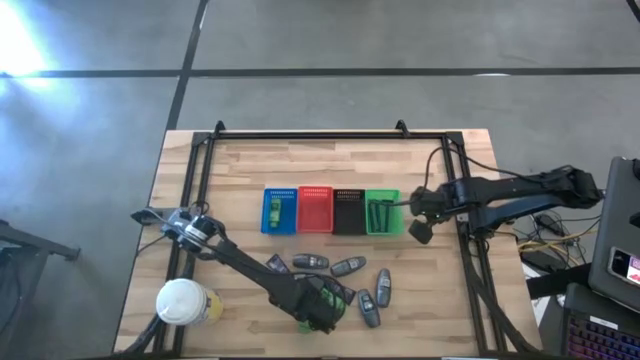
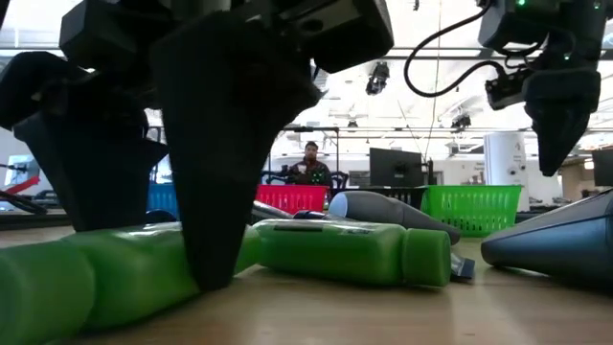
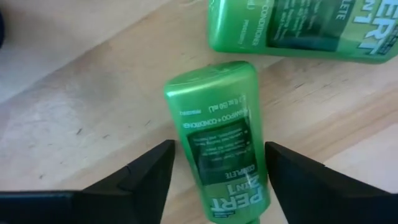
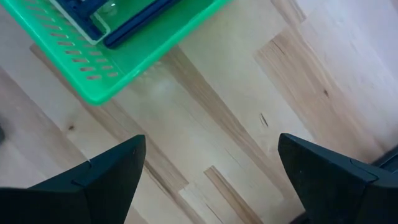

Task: Pick & Place Travel size toiletries
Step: Put the shampoo into the blue basket

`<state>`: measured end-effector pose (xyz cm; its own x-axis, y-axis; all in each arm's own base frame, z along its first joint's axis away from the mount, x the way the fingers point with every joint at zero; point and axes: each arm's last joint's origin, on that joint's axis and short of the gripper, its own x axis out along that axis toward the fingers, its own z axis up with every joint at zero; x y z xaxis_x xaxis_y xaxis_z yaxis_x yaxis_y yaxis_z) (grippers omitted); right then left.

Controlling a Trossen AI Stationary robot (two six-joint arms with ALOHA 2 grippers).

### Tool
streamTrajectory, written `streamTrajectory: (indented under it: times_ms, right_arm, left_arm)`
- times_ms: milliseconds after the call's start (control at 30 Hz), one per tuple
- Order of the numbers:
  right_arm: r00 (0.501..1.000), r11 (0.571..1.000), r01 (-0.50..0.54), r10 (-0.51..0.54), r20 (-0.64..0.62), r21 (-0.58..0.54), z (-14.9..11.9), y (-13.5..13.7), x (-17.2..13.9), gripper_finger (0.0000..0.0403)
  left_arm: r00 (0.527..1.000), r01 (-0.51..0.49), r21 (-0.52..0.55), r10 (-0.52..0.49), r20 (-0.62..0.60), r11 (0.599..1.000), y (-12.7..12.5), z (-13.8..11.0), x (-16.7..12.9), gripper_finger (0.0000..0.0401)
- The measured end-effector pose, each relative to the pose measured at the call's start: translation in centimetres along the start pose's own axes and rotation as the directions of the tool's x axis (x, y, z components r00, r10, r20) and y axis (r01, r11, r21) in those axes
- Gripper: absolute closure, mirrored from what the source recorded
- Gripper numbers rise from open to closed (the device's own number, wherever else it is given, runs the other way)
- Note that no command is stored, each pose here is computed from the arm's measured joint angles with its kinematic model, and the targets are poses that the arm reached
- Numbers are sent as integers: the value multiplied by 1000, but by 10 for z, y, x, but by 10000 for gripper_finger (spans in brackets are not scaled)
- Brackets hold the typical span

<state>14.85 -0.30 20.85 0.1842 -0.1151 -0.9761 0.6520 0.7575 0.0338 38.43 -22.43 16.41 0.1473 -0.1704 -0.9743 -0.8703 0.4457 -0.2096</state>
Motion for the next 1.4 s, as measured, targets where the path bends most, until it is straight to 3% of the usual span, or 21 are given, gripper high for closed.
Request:
streamTrajectory:
  times_ms: [267,367,433,567,667,833,967,1133,1400]
  right_arm:
    - [1000,1000,-9,9,11,9,-4,-3,2,39]
    - [1000,1000,-10,10,12,9,-4,-3,2,39]
    - [1000,1000,-13,13,15,7,-4,-3,2,39]
    - [1000,1000,-18,18,22,4,-3,-2,0,39]
    - [999,1000,-24,24,29,6,-2,-2,0,39]
    - [998,999,-39,38,47,26,0,0,0,39]
    - [997,995,-44,37,71,89,2,1,0,39]
    - [997,987,-49,38,74,151,2,1,-1,39]
    - [997,973,-53,38,73,225,2,1,0,39]
  left_arm:
    - [1000,-7,25,7,-8,1000,2,0,-3,248]
    - [999,12,25,-13,41,1000,2,0,-15,272]
    - [993,32,12,-34,109,999,4,1,-35,274]
    - [948,108,-45,-89,306,993,18,13,-100,271]
    - [899,75,-87,-30,437,993,41,28,-134,271]
    - [865,-58,-154,127,486,986,88,72,-170,271]
    - [873,-126,-171,191,449,977,122,116,-163,271]
    - [918,-30,-142,83,387,989,157,156,-136,271]
    - [923,27,-192,50,382,981,195,172,-103,270]
